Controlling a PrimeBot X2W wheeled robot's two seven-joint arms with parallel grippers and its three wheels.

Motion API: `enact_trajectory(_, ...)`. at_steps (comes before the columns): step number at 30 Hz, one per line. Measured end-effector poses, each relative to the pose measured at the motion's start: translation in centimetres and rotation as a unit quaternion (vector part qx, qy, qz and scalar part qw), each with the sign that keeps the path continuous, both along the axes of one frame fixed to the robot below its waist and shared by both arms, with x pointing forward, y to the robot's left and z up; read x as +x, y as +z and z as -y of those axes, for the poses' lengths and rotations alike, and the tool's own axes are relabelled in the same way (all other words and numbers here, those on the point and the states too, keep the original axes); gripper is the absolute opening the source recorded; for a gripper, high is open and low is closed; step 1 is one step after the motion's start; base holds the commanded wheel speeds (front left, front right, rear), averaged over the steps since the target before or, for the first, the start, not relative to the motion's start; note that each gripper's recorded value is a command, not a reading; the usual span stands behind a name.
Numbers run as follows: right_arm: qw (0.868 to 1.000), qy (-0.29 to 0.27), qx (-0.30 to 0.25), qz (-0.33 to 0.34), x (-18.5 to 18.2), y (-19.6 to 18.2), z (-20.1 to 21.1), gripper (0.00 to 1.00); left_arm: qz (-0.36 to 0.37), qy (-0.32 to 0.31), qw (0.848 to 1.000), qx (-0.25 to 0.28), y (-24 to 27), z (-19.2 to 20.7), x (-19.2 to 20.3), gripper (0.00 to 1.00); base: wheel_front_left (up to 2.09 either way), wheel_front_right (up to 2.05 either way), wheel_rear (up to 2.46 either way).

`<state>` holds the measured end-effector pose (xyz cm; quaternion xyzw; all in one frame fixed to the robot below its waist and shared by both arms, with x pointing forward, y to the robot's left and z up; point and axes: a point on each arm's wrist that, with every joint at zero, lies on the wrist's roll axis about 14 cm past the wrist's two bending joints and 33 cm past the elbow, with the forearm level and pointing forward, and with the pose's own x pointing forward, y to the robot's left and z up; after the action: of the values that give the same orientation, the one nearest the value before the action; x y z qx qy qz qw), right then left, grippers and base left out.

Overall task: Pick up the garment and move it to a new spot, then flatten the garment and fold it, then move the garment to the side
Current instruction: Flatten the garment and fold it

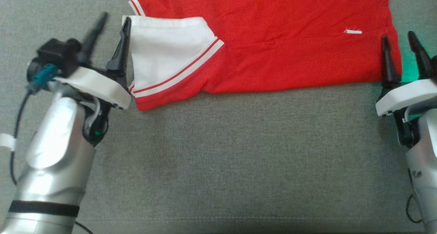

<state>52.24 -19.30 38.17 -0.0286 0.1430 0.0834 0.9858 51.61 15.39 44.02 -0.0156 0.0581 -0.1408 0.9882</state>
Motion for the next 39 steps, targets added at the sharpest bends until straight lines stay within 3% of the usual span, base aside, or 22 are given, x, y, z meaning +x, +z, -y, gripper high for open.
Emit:
enact_trajectory(6,0.999,-0.003,0.009,0.05,-0.4,3.3,-0.3,1.0,0.035,0.048,0.997,-0.053,2.8,-1.3,-1.3,1.0,0.0,0.0,0.0)
enact_trajectory(12,0.998,-0.012,0.037,0.048,-4.0,3.3,-1.4,1.0,-0.088,0.081,0.985,-0.125,-4.0,0.3,-10.1,1.0,0.0,0.0,0.0)
enact_trajectory(15,0.998,-0.014,0.048,0.05,-4.9,3.4,-1.9,1.0,-0.134,0.095,0.975,-0.147,-6.1,0.6,-12.2,1.0,0.0,0.0,0.0)
enact_trajectory(25,0.997,-0.025,0.05,0.059,-5.0,3.8,-1.5,1.0,-0.146,0.099,0.972,-0.157,-6.5,1.2,-10.9,1.0,0.0,0.0,0.0)
enact_trajectory(33,0.997,-0.026,0.046,0.052,-5.5,3.6,-1.3,1.0,-0.166,0.102,0.972,-0.135,-7.3,1.1,-10.1,1.0,0.0,0.0,0.0)
enact_trajectory(34,0.997,-0.025,0.046,0.052,-5.4,3.7,-1.3,1.0,-0.167,0.098,0.973,-0.127,-7.4,1.2,-10.1,0.84,0.0,0.0,0.0)
enact_trajectory(35,0.997,-0.025,0.046,0.053,-5.4,3.8,-1.3,1.0,-0.168,0.095,0.974,-0.118,-7.5,1.3,-10.1,0.38,0.0,0.0,0.0)
enact_trajectory(36,0.997,-0.025,0.046,0.053,-5.4,3.8,-1.3,1.0,-0.169,0.089,0.975,-0.111,-7.5,1.4,-10.1,0.0,0.0,0.0,0.0)
enact_trajectory(39,0.997,-0.025,0.046,0.05,-5.3,3.9,-1.4,1.0,-0.174,0.065,0.978,-0.093,-7.7,2.4,-10.4,0.0,0.0,0.0,0.0)
